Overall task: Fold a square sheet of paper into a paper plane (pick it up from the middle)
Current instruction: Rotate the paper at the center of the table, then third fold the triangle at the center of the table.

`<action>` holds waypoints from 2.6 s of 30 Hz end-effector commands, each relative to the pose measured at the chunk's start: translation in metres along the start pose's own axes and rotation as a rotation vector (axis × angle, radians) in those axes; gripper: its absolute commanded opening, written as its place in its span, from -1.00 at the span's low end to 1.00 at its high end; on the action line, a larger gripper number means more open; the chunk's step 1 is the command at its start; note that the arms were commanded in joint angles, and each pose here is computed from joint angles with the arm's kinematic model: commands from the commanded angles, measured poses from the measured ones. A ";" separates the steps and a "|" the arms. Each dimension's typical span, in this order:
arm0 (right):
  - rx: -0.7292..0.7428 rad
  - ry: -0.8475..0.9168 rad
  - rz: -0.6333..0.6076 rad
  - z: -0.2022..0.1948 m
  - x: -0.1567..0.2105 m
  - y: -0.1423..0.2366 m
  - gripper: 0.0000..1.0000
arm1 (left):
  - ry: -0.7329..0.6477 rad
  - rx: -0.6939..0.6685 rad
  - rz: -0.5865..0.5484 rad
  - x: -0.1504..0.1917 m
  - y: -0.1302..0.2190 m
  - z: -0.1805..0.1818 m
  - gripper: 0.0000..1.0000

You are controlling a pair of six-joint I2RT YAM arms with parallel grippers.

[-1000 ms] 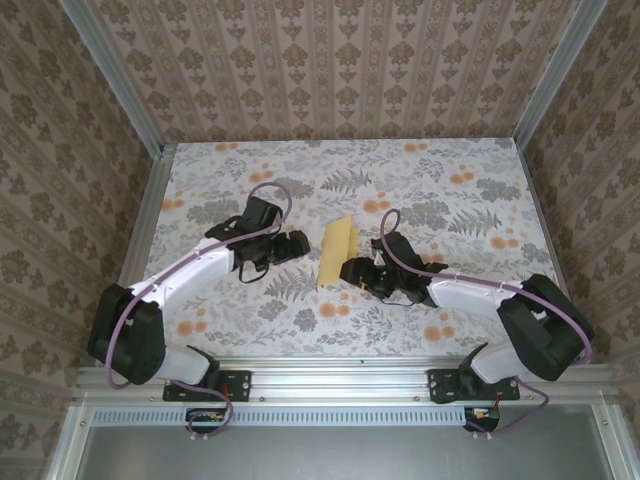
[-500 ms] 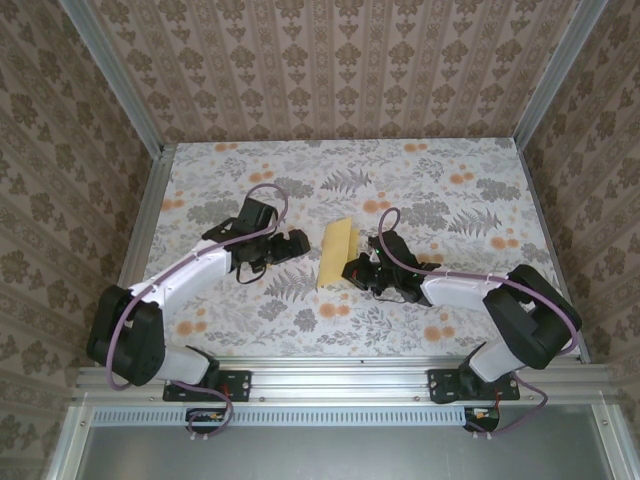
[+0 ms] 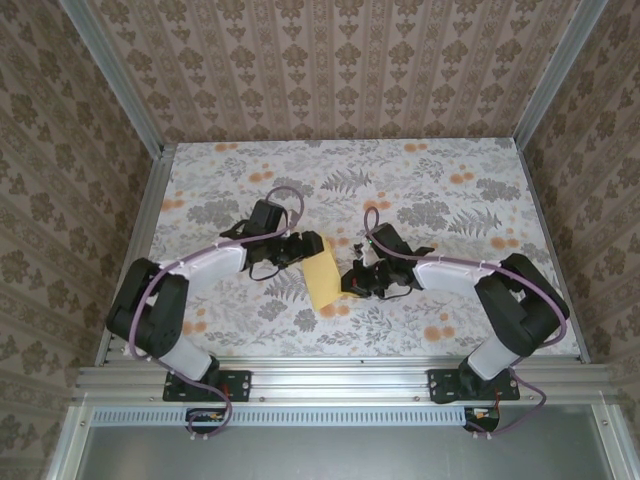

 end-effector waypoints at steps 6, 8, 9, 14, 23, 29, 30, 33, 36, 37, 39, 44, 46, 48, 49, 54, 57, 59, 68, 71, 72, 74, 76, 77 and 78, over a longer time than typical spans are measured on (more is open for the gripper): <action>0.020 0.013 0.063 -0.006 -0.004 -0.005 -0.98 | -0.015 0.014 0.029 0.005 -0.015 0.007 0.20; 0.027 0.007 0.060 -0.008 -0.005 -0.005 -0.97 | -0.009 -0.002 0.038 0.006 -0.019 0.011 0.15; 0.032 0.001 0.058 -0.010 -0.006 -0.006 -0.95 | -0.004 -0.012 0.044 0.007 -0.021 0.014 0.12; 0.021 -0.013 0.035 -0.008 -0.008 -0.005 -0.85 | 0.018 -0.050 0.061 0.014 -0.028 0.026 0.04; -0.019 -0.081 -0.014 -0.007 -0.002 0.004 -0.55 | 0.032 -0.108 0.088 0.024 -0.040 0.039 -0.05; -0.024 -0.110 -0.029 -0.010 0.006 0.008 -0.54 | 0.032 -0.120 0.094 0.026 -0.043 0.041 -0.06; -0.022 -0.111 -0.031 -0.011 0.006 0.008 -0.54 | 0.032 -0.120 0.095 0.026 -0.044 0.042 -0.06; -0.006 -0.113 -0.035 -0.013 0.004 0.006 -0.58 | 0.030 -0.119 0.096 0.027 -0.044 0.041 -0.06; -0.006 -0.114 -0.043 -0.013 0.000 0.003 -0.69 | 0.027 -0.121 0.100 0.028 -0.044 0.041 -0.06; -0.007 -0.112 -0.046 -0.012 -0.002 0.003 -0.75 | 0.029 -0.121 0.099 0.028 -0.044 0.041 -0.06; -0.006 -0.110 -0.054 -0.012 -0.004 0.001 -0.82 | 0.026 -0.122 0.100 0.028 -0.044 0.041 -0.06; -0.025 -0.086 -0.064 -0.005 -0.011 -0.002 -0.93 | 0.022 -0.118 0.102 0.028 -0.045 0.040 -0.07; -0.037 -0.071 -0.063 -0.001 -0.012 -0.003 -0.96 | 0.019 -0.113 0.100 0.027 -0.045 0.039 -0.06; -0.052 -0.051 -0.059 0.006 -0.012 -0.005 -0.96 | 0.014 -0.105 0.100 0.026 -0.045 0.037 -0.06; -0.058 -0.039 -0.057 0.010 -0.013 -0.006 -0.97 | 0.014 -0.103 0.100 0.025 -0.046 0.036 -0.06; -0.087 0.013 -0.051 0.028 -0.017 -0.015 -0.99 | 0.009 -0.097 0.101 0.022 -0.049 0.034 -0.06; -0.099 0.030 -0.053 0.034 -0.022 -0.022 -0.99 | 0.006 -0.093 0.102 0.021 -0.050 0.033 -0.07; -0.104 0.038 -0.058 0.037 -0.025 -0.027 -0.99 | 0.006 -0.092 0.102 0.021 -0.051 0.033 -0.08; -0.091 0.030 -0.082 0.032 -0.038 -0.045 -1.00 | 0.004 -0.068 0.085 0.016 -0.046 0.024 -0.11; -0.074 0.021 -0.086 0.027 -0.039 -0.049 -1.00 | -0.001 -0.050 0.066 0.010 -0.041 0.016 -0.07; -0.069 0.017 -0.087 0.025 -0.039 -0.050 -1.00 | -0.006 -0.041 0.055 0.007 -0.038 0.013 -0.03; -0.059 0.011 -0.091 0.022 -0.039 -0.051 -1.00 | -0.014 -0.037 0.034 0.003 -0.033 0.009 0.03; -0.049 0.005 -0.089 0.019 -0.039 -0.053 -1.00 | -0.017 -0.042 0.018 0.000 -0.031 0.009 0.08; -0.049 0.004 -0.088 0.019 -0.039 -0.053 -1.00 | -0.020 -0.052 0.016 0.000 -0.030 0.010 0.09; -0.048 0.003 -0.089 0.018 -0.039 -0.053 -1.00 | -0.016 -0.063 0.018 0.000 -0.030 0.013 0.10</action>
Point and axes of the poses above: each hand's point on the last joint's axis, 136 mm out from that joint toward the fingers, its own y axis back along the fingers, its own z axis along the line the jaws close on, x = y × z, the point moved 4 cm from there along y, back along the fingers, and after that the axes turned 4 degrees about -y, right-handed, at the moved point
